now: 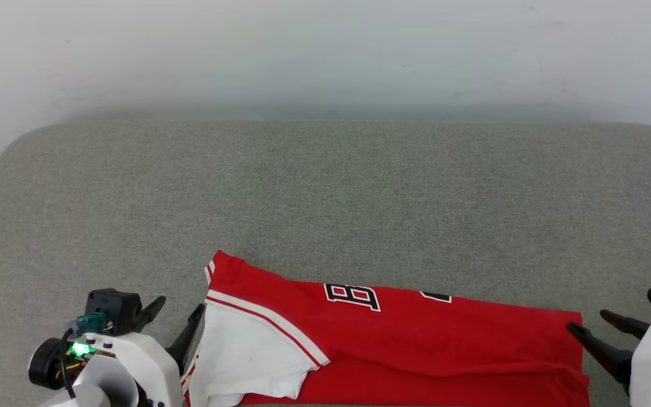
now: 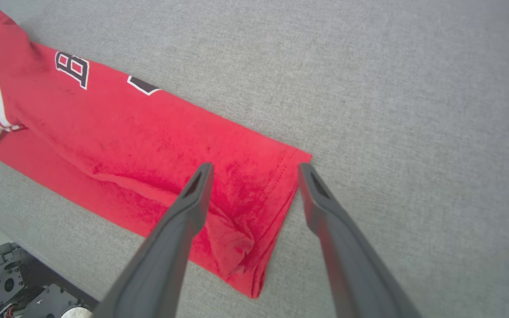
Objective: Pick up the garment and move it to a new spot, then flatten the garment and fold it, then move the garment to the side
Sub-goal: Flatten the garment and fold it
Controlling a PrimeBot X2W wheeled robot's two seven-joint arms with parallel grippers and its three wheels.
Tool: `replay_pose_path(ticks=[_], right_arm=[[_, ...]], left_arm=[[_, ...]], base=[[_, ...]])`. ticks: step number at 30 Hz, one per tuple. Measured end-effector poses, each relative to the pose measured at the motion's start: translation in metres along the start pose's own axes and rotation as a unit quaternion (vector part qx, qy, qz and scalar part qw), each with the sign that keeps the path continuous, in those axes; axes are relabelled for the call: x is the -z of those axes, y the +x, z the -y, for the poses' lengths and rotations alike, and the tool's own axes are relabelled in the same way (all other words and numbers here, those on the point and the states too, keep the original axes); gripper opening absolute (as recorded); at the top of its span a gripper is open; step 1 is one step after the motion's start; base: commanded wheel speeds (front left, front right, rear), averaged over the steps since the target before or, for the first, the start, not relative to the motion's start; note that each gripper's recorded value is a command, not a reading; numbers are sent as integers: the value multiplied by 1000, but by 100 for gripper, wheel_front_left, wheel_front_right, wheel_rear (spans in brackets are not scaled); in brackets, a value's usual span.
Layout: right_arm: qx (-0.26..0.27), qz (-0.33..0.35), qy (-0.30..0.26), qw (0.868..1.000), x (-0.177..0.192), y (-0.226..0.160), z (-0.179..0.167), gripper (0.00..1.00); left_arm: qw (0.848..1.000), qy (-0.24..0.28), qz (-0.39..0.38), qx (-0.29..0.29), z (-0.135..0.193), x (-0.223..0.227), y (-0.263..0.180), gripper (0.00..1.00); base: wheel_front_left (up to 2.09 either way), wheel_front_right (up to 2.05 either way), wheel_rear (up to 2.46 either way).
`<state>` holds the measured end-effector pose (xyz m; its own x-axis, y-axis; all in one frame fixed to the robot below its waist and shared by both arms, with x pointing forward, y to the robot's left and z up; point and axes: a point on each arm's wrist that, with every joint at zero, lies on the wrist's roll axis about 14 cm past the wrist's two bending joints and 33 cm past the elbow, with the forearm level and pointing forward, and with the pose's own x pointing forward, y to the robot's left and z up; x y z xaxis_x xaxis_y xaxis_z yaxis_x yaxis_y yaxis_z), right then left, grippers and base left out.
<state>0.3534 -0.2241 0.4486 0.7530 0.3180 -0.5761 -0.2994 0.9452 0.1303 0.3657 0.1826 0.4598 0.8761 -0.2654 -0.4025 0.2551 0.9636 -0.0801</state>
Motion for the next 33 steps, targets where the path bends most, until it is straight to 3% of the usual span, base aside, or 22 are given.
replay_pose_path(ticks=[5, 10, 17, 25, 33], right_arm=[[16, -13, -7, 1000, -10, -8, 13, 100], [21, -72, 3, 997, 2, -11, 20, 100], [18, -139, 31, 990, 25, -5, 20, 100], [13, -182, 68, 981, 52, 17, 12, 100], [4, -221, 79, 972, 76, 40, 2, 100]], left_arm=[[996, 8, 80, -44, -8, -28, -7, 100], [987, 19, 133, -88, -14, -45, -15, 100], [960, 44, 222, -162, -25, -77, -35, 100], [933, 47, 269, -237, -35, -77, -60, 100], [922, 67, 281, -260, -26, -65, -71, 100]], base=[[0, 0, 0], [0, 0, 0], [0, 0, 0], [0, 0, 0], [0, 0, 0]])
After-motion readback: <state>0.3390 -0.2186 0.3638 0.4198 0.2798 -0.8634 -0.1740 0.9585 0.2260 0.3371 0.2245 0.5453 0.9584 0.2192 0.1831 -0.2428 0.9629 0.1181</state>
